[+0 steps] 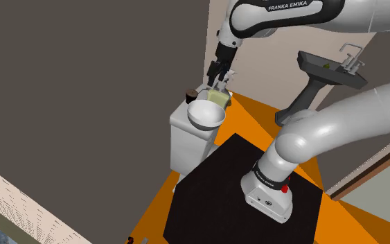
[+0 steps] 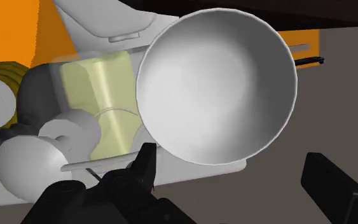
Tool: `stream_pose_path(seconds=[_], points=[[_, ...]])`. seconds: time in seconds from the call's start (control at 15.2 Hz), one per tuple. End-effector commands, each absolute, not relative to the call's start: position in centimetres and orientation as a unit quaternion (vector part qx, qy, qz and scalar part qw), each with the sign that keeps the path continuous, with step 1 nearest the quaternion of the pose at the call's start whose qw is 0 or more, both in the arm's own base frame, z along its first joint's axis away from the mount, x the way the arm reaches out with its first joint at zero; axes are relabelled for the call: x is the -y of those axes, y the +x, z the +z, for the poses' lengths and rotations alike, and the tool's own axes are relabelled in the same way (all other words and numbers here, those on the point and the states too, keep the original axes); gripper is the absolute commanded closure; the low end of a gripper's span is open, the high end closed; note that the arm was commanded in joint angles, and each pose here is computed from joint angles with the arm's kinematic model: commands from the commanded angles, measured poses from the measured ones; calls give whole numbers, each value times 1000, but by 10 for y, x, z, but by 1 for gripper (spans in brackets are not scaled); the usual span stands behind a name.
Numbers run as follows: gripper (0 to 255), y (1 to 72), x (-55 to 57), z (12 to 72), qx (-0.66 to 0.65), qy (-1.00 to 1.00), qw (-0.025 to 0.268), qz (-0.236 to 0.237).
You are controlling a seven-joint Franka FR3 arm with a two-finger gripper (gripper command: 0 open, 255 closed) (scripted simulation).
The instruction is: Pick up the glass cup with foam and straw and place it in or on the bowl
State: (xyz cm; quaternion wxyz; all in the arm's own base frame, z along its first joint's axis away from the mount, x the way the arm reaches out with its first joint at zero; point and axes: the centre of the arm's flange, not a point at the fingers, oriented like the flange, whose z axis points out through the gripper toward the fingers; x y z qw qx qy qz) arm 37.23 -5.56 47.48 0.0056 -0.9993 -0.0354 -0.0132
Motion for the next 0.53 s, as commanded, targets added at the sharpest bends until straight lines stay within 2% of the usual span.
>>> stream_pose_path(seconds=[0.0,0.33,0.4,0.46], points=[[0,387,72,458,44,-999,3,-20],[0,425,99,417,65,-997,-1,-37],[0,449,107,475,58,-976,-41,-205],[0,449,107,475,59,-976,-41,-205]])
